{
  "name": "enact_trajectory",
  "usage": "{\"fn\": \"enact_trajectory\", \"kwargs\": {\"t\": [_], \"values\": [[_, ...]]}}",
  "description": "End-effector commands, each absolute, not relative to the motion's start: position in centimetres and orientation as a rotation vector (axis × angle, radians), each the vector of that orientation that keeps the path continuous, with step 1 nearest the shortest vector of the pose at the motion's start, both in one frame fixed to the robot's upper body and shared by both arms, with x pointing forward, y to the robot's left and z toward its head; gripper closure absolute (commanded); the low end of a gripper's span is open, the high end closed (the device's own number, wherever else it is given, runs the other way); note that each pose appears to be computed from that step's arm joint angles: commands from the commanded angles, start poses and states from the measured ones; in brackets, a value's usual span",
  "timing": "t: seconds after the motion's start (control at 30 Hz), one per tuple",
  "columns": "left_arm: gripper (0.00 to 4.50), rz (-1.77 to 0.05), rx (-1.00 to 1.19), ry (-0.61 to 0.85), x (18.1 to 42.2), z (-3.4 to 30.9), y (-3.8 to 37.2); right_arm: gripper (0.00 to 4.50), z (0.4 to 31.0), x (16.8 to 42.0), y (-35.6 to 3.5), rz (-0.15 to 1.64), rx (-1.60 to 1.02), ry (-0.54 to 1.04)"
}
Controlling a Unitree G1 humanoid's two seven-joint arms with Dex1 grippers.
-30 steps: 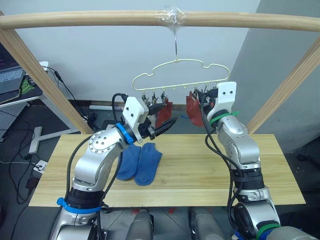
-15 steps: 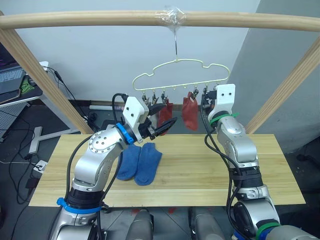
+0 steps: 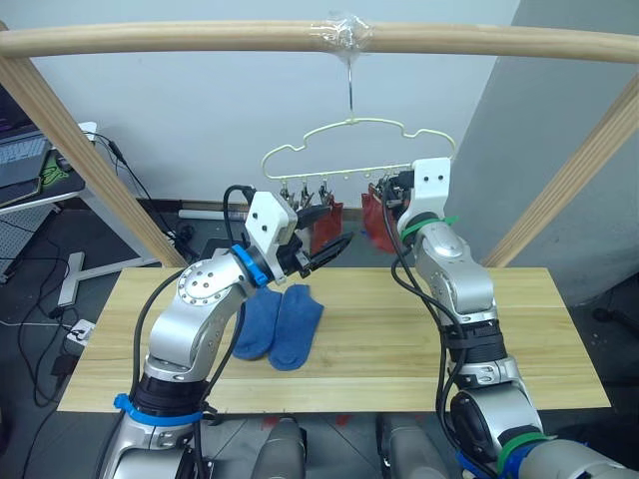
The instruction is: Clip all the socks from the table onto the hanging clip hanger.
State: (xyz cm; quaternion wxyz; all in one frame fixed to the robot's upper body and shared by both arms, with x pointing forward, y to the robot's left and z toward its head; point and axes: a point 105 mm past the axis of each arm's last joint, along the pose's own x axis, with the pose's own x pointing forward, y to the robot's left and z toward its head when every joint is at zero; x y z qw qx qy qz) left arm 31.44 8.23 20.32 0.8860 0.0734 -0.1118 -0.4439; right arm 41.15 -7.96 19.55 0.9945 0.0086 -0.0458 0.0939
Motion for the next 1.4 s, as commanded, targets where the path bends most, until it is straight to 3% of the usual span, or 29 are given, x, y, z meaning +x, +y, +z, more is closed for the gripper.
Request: {"fn": "enact_trajectory", "kwargs": {"t": [0.03, 0.77, 1.0, 1.13, 1.3, 1.4], "values": [[1.39, -0.942, 0.172, -0.296, 30.7, 21.9, 7.7, 2.89, 21.7, 41.2, -7.1, 0.214, 0.034, -0.163], [1.39, -0.97, 0.136, -0.296, 30.1, 22.2, 7.4, 2.89, 22.4, 42.9, -7.8, 0.234, 0.053, -0.187], [1.39, -0.978, 0.126, -0.294, 30.1, 22.2, 7.3, 4.45, 22.2, 42.8, -8.6, 0.223, 0.055, -0.184], [1.39, -0.977, 0.125, -0.29, 30.1, 22.1, 7.3, 4.48, 22.1, 42.8, -9.1, 0.212, 0.092, -0.166], [1.39, -0.901, 0.113, -0.149, 31.3, 18.0, 8.3, 4.48, 21.9, 42.6, -10.7, 0.268, 0.135, -0.077], [1.39, -0.761, 0.176, 0.028, 32.4, 12.4, 11.2, 4.48, 21.9, 42.4, -11.2, 0.304, 0.118, -0.023]]}}
